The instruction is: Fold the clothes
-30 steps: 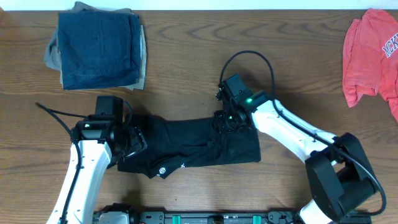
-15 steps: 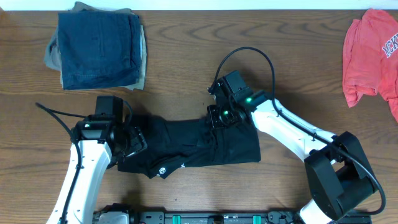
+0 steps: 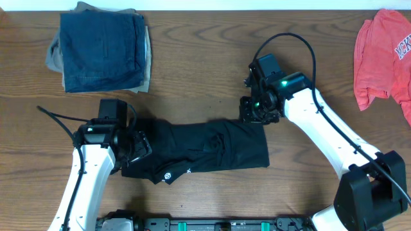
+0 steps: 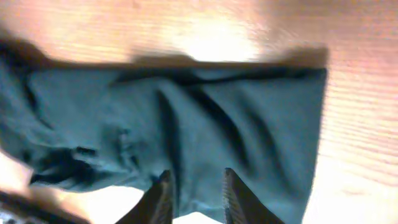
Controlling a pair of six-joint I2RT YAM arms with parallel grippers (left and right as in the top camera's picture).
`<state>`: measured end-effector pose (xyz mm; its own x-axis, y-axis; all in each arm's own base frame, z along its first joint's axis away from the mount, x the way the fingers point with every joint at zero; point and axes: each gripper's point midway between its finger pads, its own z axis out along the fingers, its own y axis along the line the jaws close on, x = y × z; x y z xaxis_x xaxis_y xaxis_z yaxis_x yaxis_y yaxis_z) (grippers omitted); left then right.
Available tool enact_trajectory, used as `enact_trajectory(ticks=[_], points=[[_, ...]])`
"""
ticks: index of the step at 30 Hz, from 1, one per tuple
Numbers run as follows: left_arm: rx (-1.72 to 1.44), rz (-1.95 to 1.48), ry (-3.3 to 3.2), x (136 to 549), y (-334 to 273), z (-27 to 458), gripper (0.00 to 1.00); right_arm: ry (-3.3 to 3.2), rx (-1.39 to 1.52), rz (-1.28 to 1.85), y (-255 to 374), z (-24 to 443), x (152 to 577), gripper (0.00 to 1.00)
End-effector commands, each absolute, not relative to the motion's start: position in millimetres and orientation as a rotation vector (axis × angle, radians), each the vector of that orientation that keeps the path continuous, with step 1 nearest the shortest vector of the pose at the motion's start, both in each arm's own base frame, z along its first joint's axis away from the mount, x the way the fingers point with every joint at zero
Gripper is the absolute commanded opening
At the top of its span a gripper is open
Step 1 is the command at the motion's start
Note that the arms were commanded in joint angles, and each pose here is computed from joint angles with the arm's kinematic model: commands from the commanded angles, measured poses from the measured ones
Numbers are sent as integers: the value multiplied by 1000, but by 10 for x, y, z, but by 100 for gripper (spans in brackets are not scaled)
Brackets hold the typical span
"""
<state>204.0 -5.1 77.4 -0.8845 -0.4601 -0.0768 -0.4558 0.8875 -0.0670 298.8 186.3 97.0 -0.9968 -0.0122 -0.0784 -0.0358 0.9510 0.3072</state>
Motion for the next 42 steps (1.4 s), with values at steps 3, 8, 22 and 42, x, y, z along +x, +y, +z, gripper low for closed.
enact_trajectory(ticks=[3,8,22,42], points=[[-737,-63,2950,2054,-30,771,80,3079,-8,439,1836,641,2830,15],[-737,-62,2953,2047,-30,770,80,3065,-25,612,2118,463,2690,10],[-738,-60,2958,2035,-30,769,80,3059,-140,687,2668,257,2349,7],[-740,-56,2966,2012,-29,766,88,2945,-140,629,2315,1132,2833,24]])
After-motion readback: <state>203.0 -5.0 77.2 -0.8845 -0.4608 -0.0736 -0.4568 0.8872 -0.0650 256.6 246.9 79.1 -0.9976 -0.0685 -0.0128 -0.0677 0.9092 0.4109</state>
